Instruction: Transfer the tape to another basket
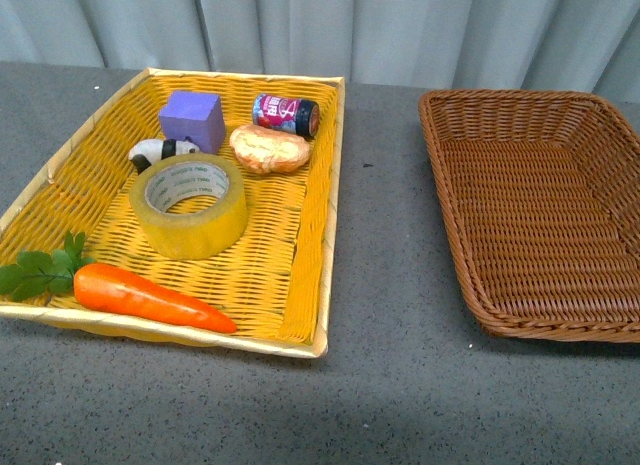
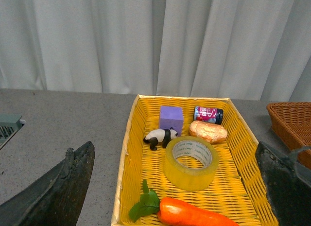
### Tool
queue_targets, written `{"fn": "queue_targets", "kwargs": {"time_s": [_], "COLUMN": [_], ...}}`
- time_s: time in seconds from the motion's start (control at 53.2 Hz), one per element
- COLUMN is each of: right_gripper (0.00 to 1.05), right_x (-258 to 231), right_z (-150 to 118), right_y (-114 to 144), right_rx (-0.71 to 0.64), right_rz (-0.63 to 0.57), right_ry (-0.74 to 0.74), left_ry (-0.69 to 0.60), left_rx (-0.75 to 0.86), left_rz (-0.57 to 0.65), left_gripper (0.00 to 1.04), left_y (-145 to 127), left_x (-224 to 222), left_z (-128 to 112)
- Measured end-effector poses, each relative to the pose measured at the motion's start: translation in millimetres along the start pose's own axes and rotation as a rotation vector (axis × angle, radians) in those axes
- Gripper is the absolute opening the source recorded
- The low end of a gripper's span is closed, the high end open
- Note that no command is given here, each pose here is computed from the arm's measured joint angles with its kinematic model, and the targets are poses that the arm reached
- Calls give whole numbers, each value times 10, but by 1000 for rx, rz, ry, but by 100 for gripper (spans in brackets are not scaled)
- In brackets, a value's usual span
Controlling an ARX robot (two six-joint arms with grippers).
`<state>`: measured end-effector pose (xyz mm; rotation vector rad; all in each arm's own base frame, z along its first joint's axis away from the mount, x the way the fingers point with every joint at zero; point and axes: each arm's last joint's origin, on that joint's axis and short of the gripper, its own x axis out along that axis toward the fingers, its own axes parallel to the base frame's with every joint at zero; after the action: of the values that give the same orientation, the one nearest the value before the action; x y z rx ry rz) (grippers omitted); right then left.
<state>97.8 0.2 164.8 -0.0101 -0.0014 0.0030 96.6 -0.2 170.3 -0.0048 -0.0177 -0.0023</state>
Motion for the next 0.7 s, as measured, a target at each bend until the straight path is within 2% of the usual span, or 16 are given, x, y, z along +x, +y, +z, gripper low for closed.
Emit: {"fn": "queue_targets", "kwargs": {"time_s": [0.695], "right_gripper": [96], "right_x": [0], "right_z": [0], "right_y": [0], "right_rx": [0], "right_rz": [0], "right_ry": [0], "left_ry": [0], "left_rx": [0], "left_rz": [0], "left_gripper": [98], "left_y": [0], "left_x": [0], "left_z": [0]}}
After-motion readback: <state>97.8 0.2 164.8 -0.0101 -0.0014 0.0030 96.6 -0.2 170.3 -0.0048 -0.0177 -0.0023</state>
